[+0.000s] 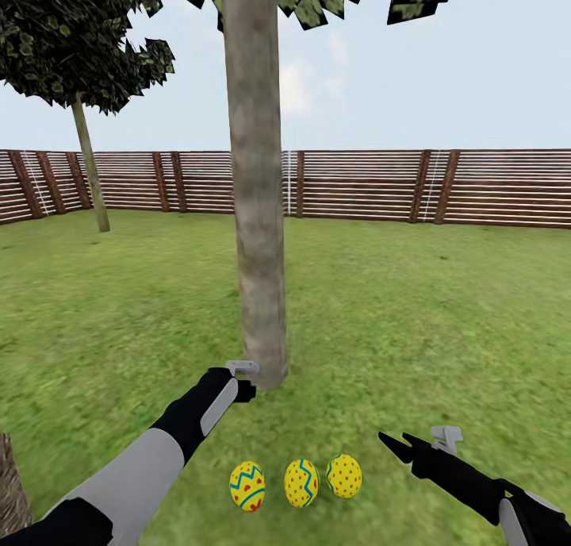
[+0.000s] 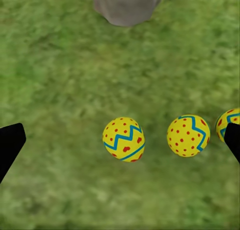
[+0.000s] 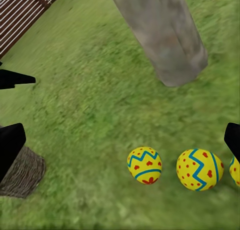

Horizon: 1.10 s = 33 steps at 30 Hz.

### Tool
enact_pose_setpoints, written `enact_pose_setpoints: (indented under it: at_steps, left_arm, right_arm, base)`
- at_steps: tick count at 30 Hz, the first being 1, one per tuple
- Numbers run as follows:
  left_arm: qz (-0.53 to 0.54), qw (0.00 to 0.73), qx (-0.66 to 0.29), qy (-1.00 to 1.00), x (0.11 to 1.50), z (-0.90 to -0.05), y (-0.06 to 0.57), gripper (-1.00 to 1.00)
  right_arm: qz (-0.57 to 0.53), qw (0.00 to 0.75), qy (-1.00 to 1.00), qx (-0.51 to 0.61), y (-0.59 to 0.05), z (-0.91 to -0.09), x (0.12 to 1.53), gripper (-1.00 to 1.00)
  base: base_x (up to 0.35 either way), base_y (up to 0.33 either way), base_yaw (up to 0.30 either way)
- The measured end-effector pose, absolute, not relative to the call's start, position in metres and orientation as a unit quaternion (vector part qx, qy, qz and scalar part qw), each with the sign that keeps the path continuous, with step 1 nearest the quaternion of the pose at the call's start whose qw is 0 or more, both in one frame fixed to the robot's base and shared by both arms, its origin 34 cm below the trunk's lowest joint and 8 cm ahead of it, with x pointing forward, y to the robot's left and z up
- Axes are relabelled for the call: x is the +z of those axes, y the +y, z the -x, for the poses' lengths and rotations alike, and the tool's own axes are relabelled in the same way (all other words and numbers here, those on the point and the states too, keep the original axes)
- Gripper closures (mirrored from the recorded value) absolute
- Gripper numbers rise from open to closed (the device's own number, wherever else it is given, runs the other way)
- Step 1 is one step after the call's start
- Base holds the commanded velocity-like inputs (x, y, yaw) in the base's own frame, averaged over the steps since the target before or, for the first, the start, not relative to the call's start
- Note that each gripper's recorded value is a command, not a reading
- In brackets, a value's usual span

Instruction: Take the three Easter eggs out of the wicker basket on the lawn in the garden, then place them on the lawn next to a single tree (choose any tree) so that all three eggs are next to the same tree and none are left in the basket.

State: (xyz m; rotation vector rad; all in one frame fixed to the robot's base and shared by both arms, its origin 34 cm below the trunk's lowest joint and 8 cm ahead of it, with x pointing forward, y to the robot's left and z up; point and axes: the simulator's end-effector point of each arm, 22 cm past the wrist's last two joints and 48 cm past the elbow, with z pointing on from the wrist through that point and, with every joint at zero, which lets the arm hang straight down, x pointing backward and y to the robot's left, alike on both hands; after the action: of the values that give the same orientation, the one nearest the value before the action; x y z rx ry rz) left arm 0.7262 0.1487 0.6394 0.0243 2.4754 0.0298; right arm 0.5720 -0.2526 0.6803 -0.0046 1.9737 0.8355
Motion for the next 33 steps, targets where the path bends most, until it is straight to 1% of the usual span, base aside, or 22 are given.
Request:
enact_pose_setpoints:
  at_steps: [33]
  left_arm:
    - [-0.01, 0.326, 0.012, 0.945, 0.704, -0.736, 0.148, -1.0]
  right_arm:
    - [-0.005, 0.472, 0.813, 0.342, -0.253, -0.581, 0.738, -1.0]
  base:
    - [0.0, 0.0, 0.0]
